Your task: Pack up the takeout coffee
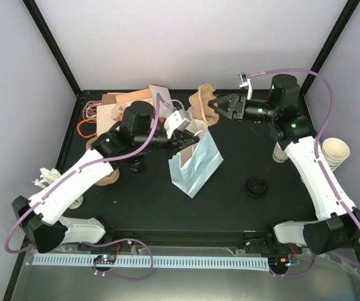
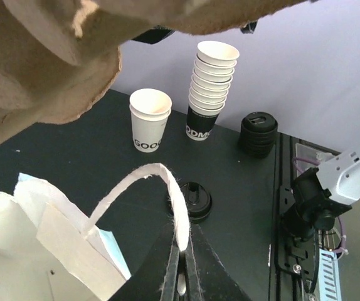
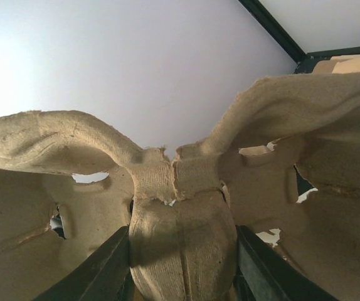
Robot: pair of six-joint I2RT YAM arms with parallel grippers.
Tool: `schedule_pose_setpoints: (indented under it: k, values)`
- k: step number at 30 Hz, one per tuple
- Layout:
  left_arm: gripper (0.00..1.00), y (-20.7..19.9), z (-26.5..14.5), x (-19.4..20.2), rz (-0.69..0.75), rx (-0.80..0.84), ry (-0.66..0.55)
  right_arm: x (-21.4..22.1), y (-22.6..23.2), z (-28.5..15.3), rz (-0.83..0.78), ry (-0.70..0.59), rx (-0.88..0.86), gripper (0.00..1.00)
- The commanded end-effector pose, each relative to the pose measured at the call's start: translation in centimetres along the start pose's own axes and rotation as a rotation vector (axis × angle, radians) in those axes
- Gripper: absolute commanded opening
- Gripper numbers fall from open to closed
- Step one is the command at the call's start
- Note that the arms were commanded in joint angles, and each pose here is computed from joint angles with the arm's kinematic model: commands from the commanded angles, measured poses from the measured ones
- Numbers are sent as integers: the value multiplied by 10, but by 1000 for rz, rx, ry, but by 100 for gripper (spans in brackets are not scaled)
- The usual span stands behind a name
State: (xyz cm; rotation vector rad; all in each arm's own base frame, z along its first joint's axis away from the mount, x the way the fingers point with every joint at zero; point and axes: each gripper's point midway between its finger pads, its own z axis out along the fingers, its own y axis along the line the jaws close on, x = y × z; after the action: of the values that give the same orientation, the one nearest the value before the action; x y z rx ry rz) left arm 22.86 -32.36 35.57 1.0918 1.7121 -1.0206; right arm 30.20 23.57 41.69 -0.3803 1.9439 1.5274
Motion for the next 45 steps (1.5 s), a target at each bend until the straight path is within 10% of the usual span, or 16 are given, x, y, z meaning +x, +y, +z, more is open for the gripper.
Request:
schedule_pose_setpoints:
  k: [1,45]
  values:
    - [1,-16,-7,-6,69,18,-15,8,17,-8,-21,12,-50,43]
    - [2,-58,6,12,177,96,57,75,19,-4,116,201,-148,40]
